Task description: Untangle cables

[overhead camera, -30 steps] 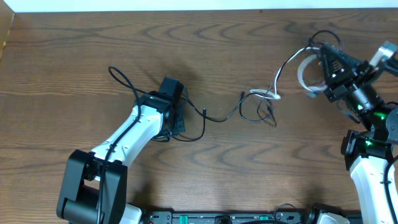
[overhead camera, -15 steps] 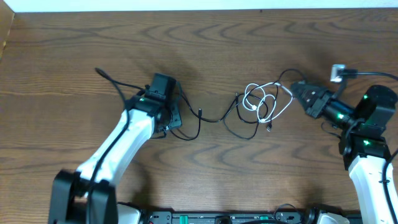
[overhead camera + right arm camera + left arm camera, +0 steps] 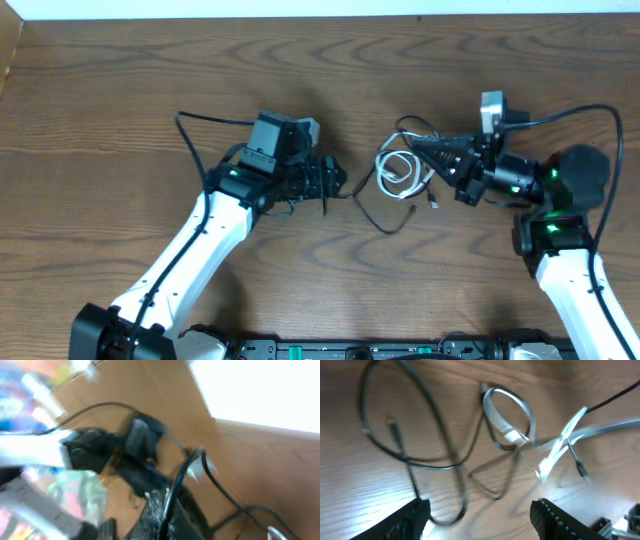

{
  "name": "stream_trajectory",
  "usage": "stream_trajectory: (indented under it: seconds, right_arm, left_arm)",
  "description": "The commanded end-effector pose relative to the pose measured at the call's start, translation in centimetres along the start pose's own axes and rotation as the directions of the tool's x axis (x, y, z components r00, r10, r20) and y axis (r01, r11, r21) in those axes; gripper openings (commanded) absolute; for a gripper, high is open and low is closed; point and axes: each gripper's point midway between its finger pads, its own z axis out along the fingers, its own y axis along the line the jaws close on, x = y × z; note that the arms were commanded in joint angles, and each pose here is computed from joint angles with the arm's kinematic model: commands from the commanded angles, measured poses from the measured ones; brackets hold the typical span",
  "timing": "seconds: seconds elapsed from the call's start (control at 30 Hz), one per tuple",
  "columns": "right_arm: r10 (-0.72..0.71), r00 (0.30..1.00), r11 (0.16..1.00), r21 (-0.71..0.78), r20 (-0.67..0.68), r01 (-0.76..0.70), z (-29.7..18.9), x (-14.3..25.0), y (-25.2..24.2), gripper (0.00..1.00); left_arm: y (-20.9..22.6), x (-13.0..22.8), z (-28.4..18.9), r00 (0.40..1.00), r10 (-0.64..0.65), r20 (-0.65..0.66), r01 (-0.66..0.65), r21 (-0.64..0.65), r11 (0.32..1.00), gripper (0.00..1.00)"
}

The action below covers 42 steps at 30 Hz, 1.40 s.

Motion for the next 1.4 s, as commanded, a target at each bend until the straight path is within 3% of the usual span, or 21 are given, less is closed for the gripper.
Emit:
stream_trajectory:
  seconds: [0.0, 0.6, 0.87, 1.17, 1.37]
  right_arm:
    - [0.027, 1.0, 0.994, -0.103, 0.003, -0.027, 0.6, -1.2, 3.2, 0.01]
    - [0.092, 0.996, 0.991, -0.093, 0.001, -0.091, 0.6, -1.1, 3.0, 0.01]
    - [0.1, 0.995, 0.991, -0.094, 0.0, -0.1, 0.6, -1.2, 3.0, 0.01]
    - [0.02, 0.999, 0.99, -0.142, 0.031, -0.015, 0.7, -2.1, 4.7, 0.01]
    - [-0.02, 0.999, 0.983, -0.182, 0.045, 0.027, 0.8, -2.5, 6.1, 0.01]
  left_arm:
    - [-2.5, -0.2, 0.3, 0.998, 0.068, 0.001, -0.068, 0.086, 0.994, 0.68]
    - [-9.7, 0.2, -1.8, 0.982, 0.189, 0.0, -0.167, 0.467, 0.869, 0.67]
    - [-10.8, -1.6, -2.2, 0.971, 0.219, 0.096, -0.238, 0.482, 0.843, 0.67]
    - [-8.9, -4.6, -1.5, 0.968, 0.147, 0.202, -0.21, 0.34, 0.917, 0.67]
    - [-8.6, -4.8, -1.4, 0.968, 0.14, 0.21, -0.204, 0.323, 0.924, 0.65]
